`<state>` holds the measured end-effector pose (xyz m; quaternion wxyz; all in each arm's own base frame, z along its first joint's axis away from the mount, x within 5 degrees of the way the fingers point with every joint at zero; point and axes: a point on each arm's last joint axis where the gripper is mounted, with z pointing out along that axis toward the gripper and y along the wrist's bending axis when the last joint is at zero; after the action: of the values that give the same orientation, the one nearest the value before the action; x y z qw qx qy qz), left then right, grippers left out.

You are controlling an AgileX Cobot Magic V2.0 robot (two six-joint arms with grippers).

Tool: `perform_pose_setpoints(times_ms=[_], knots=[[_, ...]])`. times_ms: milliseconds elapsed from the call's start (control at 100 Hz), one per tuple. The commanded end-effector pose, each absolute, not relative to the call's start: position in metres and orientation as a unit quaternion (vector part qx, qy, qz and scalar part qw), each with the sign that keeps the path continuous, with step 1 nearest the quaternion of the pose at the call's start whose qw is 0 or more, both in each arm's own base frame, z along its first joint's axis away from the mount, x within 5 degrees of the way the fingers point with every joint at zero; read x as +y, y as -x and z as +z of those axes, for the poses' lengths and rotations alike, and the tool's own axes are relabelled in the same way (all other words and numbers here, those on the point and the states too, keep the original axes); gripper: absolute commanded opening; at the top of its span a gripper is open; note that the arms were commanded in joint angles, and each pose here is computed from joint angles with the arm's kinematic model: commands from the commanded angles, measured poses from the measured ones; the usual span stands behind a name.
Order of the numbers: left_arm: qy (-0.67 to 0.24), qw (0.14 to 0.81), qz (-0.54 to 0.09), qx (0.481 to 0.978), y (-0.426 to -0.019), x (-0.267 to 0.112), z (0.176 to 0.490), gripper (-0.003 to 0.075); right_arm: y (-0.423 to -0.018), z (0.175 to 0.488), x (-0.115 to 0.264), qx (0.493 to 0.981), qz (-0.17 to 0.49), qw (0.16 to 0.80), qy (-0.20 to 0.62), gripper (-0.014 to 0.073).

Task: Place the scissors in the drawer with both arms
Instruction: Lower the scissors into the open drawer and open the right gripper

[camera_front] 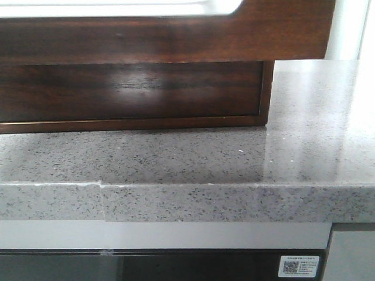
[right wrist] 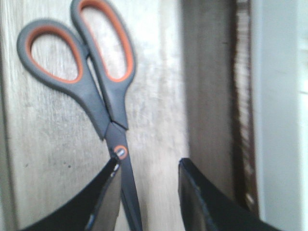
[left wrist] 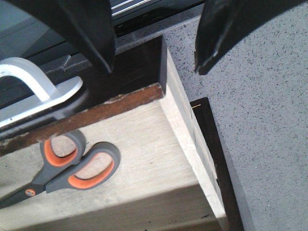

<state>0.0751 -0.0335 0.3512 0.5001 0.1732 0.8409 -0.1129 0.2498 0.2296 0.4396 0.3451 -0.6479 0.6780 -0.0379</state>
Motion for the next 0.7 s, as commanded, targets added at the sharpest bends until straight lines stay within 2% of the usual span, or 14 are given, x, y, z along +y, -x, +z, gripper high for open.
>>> perform_pose_setpoints(times_ms=[0, 160, 340, 470, 690], knots=[[-0.164, 0.542, -0.122, 0.815, -0.077, -0.034, 0.367, 0.0356, -0.227, 0.485, 0.202, 0.693, -0.029, 0.404, 0.596, 0.0264], [-0.164, 0.542, -0.122, 0.815, -0.077, -0.034, 0.367, 0.0356, -0.217, 0.501, 0.161, 0.764, 0.003, 0.414, 0.496, 0.0264], [-0.165, 0.543, -0.117, 0.815, -0.077, -0.034, 0.367, 0.0356, -0.213, 0.499, 0.111, 0.814, 0.064, 0.432, 0.384, 0.0264], [-0.165, 0.543, -0.117, 0.815, -0.077, -0.034, 0.367, 0.0356, -0.208, 0.481, 0.077, 0.837, 0.098, 0.449, 0.296, 0.0264], [-0.165, 0.543, -0.117, 0.815, -0.077, -0.034, 0.367, 0.0356, -0.187, 0.43, 0.031, 0.864, 0.087, 0.467, 0.166, 0.0264]])
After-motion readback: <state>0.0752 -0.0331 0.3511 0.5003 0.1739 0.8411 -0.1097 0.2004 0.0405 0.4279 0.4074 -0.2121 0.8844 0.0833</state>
